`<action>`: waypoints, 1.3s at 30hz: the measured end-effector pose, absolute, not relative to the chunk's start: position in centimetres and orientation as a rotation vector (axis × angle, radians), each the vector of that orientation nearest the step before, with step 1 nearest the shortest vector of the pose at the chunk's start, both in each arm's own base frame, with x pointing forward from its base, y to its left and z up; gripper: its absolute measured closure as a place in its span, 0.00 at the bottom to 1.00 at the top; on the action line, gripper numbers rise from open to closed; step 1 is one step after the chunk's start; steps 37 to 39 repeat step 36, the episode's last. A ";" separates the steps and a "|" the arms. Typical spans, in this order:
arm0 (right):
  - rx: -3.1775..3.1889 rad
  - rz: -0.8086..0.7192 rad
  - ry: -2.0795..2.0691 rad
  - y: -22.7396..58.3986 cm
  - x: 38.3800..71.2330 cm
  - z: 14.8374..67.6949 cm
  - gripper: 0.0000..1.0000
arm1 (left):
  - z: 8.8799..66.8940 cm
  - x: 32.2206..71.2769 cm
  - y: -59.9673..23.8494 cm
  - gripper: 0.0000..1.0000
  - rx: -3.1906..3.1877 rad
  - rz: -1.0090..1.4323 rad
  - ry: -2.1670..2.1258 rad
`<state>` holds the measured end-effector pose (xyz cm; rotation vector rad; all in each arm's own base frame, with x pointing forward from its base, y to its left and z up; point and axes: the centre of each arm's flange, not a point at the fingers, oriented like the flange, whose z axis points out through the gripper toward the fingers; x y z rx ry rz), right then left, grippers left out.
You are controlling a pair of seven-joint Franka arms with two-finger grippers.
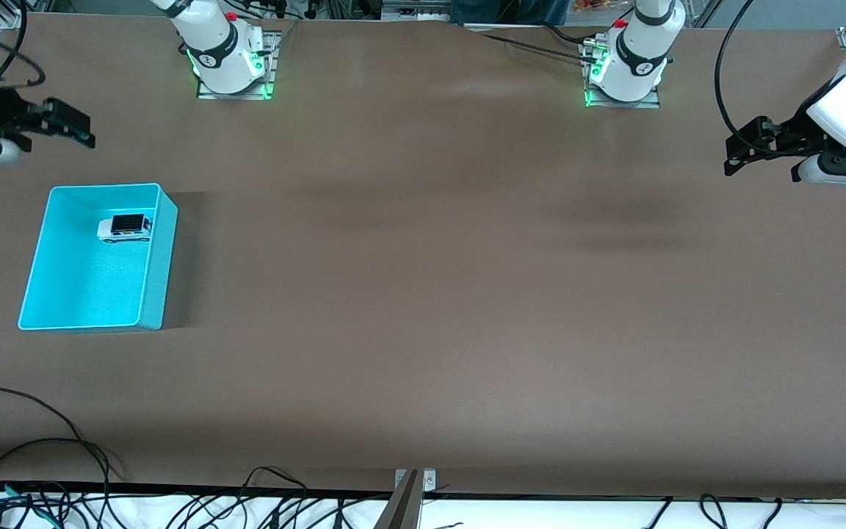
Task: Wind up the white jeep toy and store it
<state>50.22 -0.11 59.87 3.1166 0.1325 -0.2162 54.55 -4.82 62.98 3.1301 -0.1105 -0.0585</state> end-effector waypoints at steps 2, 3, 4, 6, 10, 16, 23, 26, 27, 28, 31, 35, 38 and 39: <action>3.116 -0.210 0.132 -0.1 49.7 59.9 0.00 | 63.0 54.5 -4.9 0.00 3.130 -0.059 -0.112; 3.116 -0.206 0.132 -0.1 49.6 59.8 0.00 | 63.0 54.5 -4.9 0.00 3.130 -0.059 -0.114; 3.116 -0.202 0.132 -0.1 49.6 59.8 0.00 | 63.0 54.5 -5.0 0.00 3.130 -0.059 -0.117; 3.116 -0.196 0.132 -0.1 49.8 59.6 0.00 | 63.0 54.5 -5.3 0.00 3.130 -0.059 -0.125; 3.117 -0.190 0.133 -0.1 50.5 59.1 0.00 | 63.0 54.4 -6.2 0.00 3.131 -0.060 -0.118; 3.120 -0.184 0.134 -0.2 51.9 58.7 0.00 | 63.0 54.2 -7.6 0.00 3.133 -0.061 -0.084; 3.121 -0.187 0.133 -0.3 52.7 58.4 0.00 | 63.2 54.2 -7.8 0.00 3.133 -0.053 -0.074; 3.121 -0.186 0.133 -0.3 52.7 58.4 0.00 | 63.4 54.2 -7.7 0.00 3.133 -0.050 -0.072; 3.121 -0.186 0.133 -0.3 52.7 58.5 0.00 | 63.4 54.2 -7.7 0.00 3.133 -0.050 -0.071; 3.121 -0.186 0.133 -0.3 52.7 58.5 0.00 | 63.4 54.2 -7.7 0.00 3.133 -0.050 -0.071; 3.121 -0.185 0.133 -0.3 52.7 58.5 0.00 | 63.4 54.2 -7.7 0.00 3.133 -0.051 -0.070; 3.121 -0.185 0.132 -0.3 52.7 58.5 0.00 | 63.4 54.2 -7.7 0.00 3.133 -0.051 -0.069; 3.121 -0.185 0.132 -0.3 52.7 58.5 0.00 | 63.4 54.2 -7.7 0.00 3.133 -0.051 -0.069; 3.121 -0.185 0.132 -0.3 52.7 58.5 0.00 | 63.4 54.2 -7.7 0.00 3.133 -0.051 -0.069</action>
